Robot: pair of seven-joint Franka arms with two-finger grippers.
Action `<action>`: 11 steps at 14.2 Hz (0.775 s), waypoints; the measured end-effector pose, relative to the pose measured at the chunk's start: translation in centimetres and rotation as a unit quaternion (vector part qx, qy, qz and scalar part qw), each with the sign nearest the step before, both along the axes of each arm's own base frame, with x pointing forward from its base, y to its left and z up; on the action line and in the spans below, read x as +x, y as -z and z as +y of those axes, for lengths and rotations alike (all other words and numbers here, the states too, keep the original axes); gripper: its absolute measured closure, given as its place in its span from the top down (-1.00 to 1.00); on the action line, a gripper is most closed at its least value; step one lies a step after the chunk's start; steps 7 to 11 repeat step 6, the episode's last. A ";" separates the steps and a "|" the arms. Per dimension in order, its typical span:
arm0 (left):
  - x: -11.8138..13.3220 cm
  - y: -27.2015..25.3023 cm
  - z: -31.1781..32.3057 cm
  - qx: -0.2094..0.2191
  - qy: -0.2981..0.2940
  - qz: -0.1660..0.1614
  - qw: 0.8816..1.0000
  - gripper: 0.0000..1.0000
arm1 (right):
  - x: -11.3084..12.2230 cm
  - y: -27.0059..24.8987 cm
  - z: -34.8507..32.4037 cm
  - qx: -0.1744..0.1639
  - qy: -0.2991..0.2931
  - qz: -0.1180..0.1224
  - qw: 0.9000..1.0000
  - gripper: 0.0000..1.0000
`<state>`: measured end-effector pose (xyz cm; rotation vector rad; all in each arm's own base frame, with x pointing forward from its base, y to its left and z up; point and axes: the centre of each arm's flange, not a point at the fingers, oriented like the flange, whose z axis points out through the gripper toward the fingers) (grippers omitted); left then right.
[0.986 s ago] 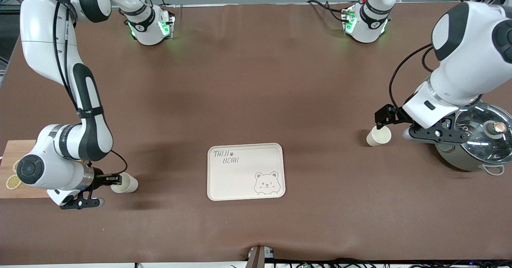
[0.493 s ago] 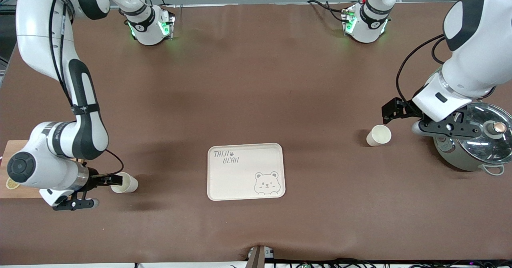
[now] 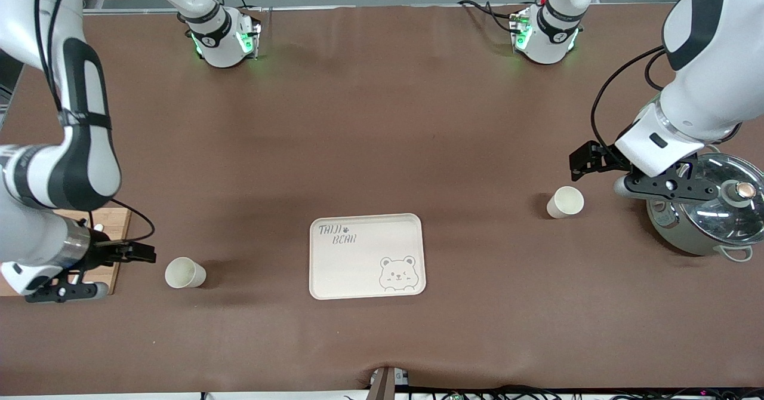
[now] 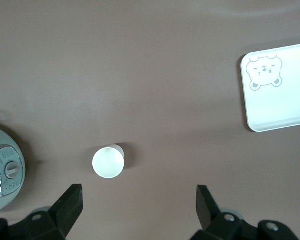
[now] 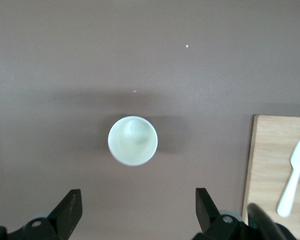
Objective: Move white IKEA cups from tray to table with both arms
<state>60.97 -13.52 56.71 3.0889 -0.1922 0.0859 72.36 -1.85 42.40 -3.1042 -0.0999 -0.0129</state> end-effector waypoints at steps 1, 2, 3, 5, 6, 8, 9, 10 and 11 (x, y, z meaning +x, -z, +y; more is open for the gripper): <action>0.0 0.0 0.0 0.000 0.000 0.000 1.000 1.00 | -0.6 -1.8 0.0 0.001 0.002 0.001 1.000 1.00; 0.0 0.0 0.0 0.000 0.000 0.001 1.000 1.00 | -1.3 -3.7 0.0 0.003 0.005 0.002 1.000 1.00; 0.0 0.1 0.0 0.000 0.000 0.001 1.000 1.00 | -2.1 -5.5 0.1 0.004 0.008 0.004 1.000 1.00; 0.0 0.1 0.0 0.000 0.000 0.002 1.000 1.00 | -3.7 -9.1 0.1 0.006 0.014 0.004 1.000 1.00; 0.0 0.2 0.0 0.000 0.000 0.002 1.000 1.00 | -4.5 -10.8 0.1 0.007 0.017 0.003 1.000 1.00; 0.0 0.2 0.0 0.000 0.000 0.002 1.000 1.00 | -4.5 -10.8 0.1 0.007 0.017 0.003 1.000 1.00; 0.0 0.2 0.0 0.000 0.000 0.002 1.000 1.00 | -4.5 -10.8 0.1 0.007 0.017 0.003 1.000 1.00; 0.0 0.2 0.0 0.000 0.000 0.002 1.000 1.00 | -4.5 -10.8 0.1 0.007 0.017 0.003 1.000 1.00; 0.0 0.2 0.0 0.000 0.000 0.002 1.000 1.00 | -4.5 -10.8 0.1 0.007 0.017 0.003 1.000 1.00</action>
